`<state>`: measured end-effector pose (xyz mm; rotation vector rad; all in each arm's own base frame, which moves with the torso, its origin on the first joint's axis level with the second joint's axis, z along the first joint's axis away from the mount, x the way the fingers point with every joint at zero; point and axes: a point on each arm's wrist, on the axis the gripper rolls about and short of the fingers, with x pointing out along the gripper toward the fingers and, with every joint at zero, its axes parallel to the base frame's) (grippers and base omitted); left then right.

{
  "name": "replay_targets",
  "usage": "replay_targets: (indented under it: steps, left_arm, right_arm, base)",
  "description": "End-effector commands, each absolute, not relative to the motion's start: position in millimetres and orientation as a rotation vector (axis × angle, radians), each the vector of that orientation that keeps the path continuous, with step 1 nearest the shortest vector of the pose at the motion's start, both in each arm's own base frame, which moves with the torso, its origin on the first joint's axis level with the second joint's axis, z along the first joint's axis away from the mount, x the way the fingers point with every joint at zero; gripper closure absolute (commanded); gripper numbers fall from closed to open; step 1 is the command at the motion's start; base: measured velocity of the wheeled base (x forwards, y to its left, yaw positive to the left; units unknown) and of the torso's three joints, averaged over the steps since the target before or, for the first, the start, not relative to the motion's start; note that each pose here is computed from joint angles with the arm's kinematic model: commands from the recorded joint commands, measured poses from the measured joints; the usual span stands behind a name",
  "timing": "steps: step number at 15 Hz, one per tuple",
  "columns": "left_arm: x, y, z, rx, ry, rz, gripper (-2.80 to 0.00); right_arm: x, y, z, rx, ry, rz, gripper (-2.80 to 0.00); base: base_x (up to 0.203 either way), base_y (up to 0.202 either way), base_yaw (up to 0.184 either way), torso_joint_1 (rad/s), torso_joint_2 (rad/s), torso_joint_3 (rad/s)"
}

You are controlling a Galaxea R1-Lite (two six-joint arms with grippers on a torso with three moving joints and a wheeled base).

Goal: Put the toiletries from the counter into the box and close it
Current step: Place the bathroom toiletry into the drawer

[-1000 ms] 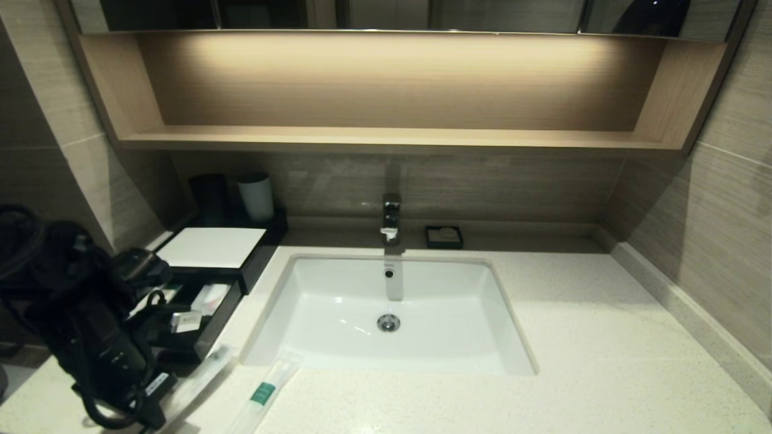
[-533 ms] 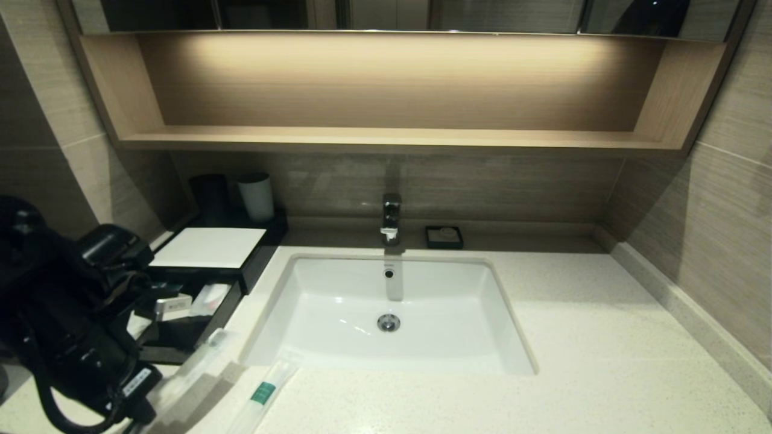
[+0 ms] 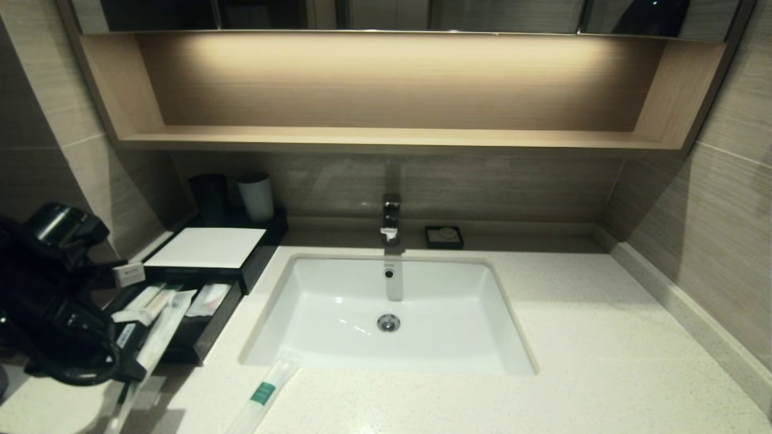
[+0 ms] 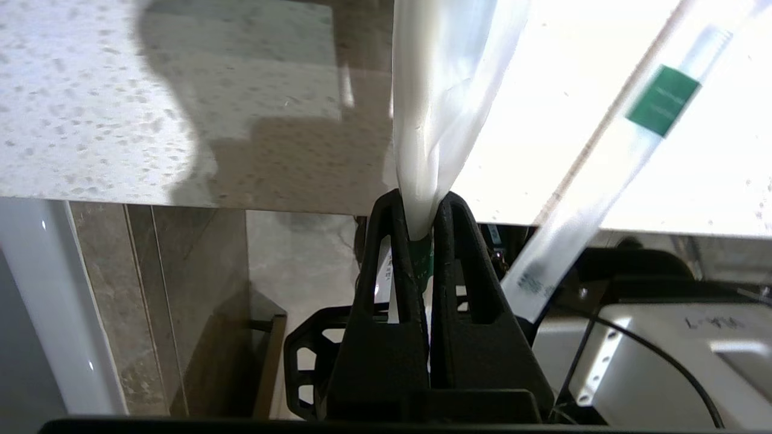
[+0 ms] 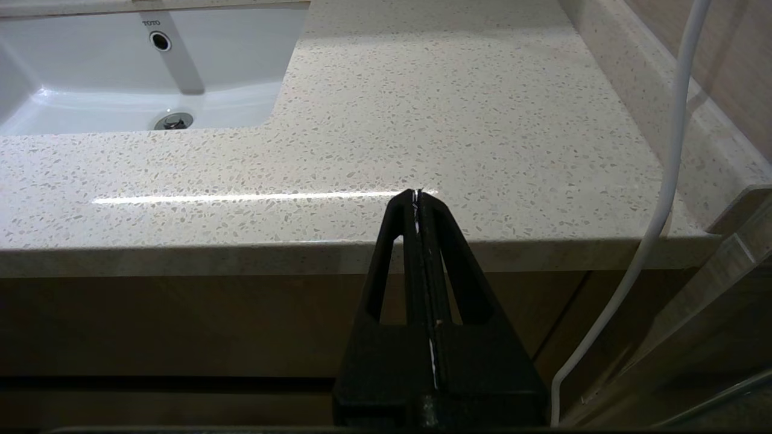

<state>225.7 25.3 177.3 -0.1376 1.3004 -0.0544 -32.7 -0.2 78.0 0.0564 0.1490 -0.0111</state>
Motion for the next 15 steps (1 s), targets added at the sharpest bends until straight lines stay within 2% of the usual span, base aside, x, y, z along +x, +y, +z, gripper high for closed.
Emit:
replay_targets:
  steps: [1, 6, 9, 15]
  left_arm:
    - [234, 44, 167, -0.187, 1.336, 0.009, 0.0]
    - [233, 56, 178, -0.174, 1.378, 0.109, 0.0]
    - [235, 64, 188, -0.194, 1.469, 0.113, 0.0]
    - [269, 77, 164, -0.224, 1.568, 0.109, 0.0]
  right_arm:
    - [-33, 0, 78, 0.056, 0.152, -0.012, 0.0]
    - [-33, 0, 78, 0.056, 0.152, -0.012, 0.0]
    - [-33, 0, 78, 0.056, 0.152, -0.012, 0.0]
    - [-33, 0, 78, 0.057, 0.15, -0.011, 0.0]
  base:
    - [0.0, 0.0, 0.0, 0.0, 0.0, 0.0]
    - [0.0, 0.0, 0.0, 0.0, 0.0, 0.0]
    - [0.0, 0.0, 0.0, 0.0, 0.0, 0.0]
    - [0.0, 0.0, 0.0, 0.0, 0.0, 0.0]
